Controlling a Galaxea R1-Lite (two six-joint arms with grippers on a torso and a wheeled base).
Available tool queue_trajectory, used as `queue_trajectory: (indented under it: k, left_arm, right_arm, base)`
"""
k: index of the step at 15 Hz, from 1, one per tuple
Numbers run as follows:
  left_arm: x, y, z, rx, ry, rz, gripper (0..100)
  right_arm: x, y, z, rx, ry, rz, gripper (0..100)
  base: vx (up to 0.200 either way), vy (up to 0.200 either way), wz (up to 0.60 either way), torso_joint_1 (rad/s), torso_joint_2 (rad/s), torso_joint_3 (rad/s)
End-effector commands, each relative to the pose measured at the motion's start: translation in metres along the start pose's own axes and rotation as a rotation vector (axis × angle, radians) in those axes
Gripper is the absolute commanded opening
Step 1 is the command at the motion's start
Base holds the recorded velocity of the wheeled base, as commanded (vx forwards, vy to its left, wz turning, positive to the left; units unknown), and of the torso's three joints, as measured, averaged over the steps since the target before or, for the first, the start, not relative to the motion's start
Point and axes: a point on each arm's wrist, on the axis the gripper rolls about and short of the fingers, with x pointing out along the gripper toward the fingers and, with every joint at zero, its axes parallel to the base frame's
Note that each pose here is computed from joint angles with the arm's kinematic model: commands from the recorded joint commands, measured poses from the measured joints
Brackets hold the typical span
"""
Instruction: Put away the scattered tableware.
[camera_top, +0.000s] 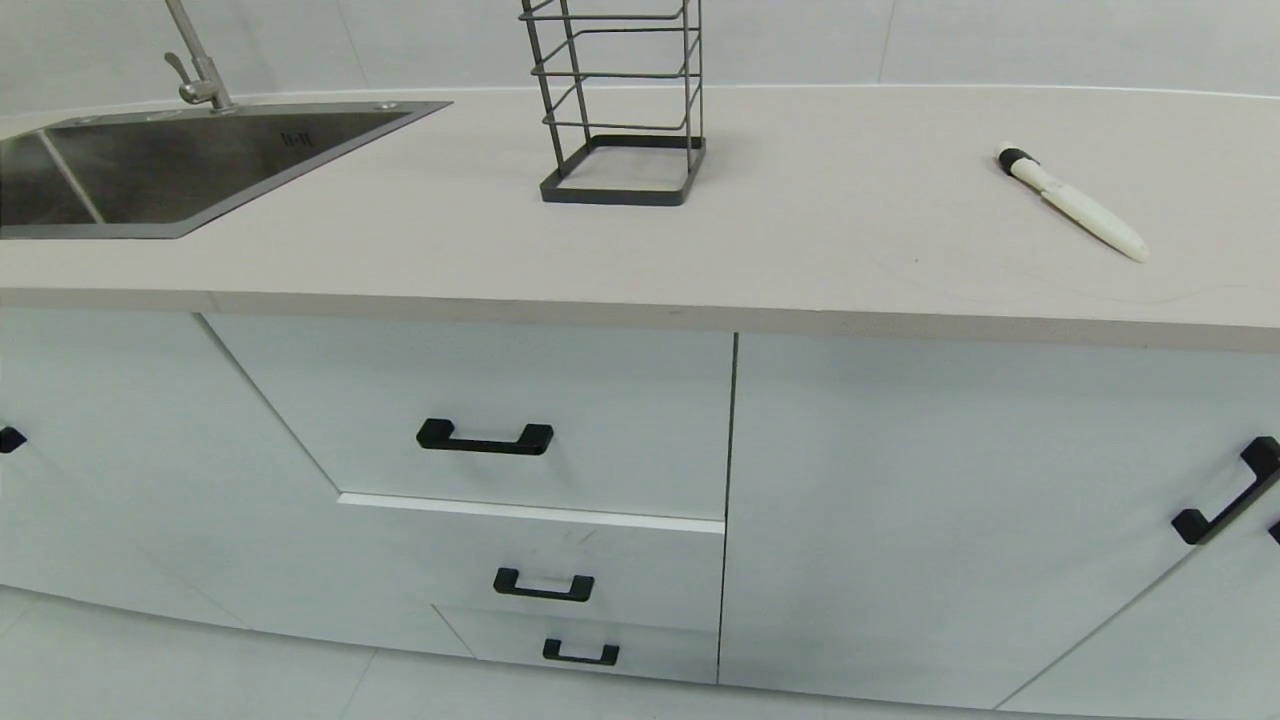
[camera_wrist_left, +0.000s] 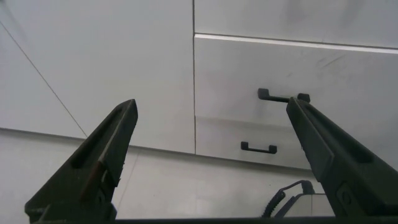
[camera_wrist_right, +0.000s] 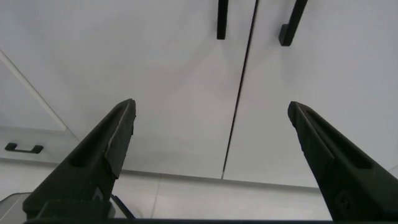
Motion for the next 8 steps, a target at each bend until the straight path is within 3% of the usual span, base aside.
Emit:
queue_trajectory:
  k: [1, 3, 8]
  left_arm:
    - [0.0002, 0.0000, -0.0001, 0.001, 0.002, 0.001, 100]
    - [0.0002, 0.0001, -0.0001, 0.004, 0.002, 0.004, 100]
    - [0.0002, 0.0001, -0.0001, -0.001, 0.002, 0.005, 100]
  right_arm:
    - [0.0001, 0.0000, 0.0000, 0.000, 0.001, 0.000, 100]
    - [0.0001, 0.0000, 0.0000, 0.000, 0.001, 0.000, 100]
    - [0.0001, 0.0000, 0.0000, 0.000, 0.001, 0.000, 100]
  base:
    - [0.000, -0.200, 0.00, 0.002, 0.00, -0.002]
    - [0.000, -0.200, 0.00, 0.002, 0.00, 0.007]
    - [0.000, 0.000, 0.00, 0.000, 0.00, 0.000]
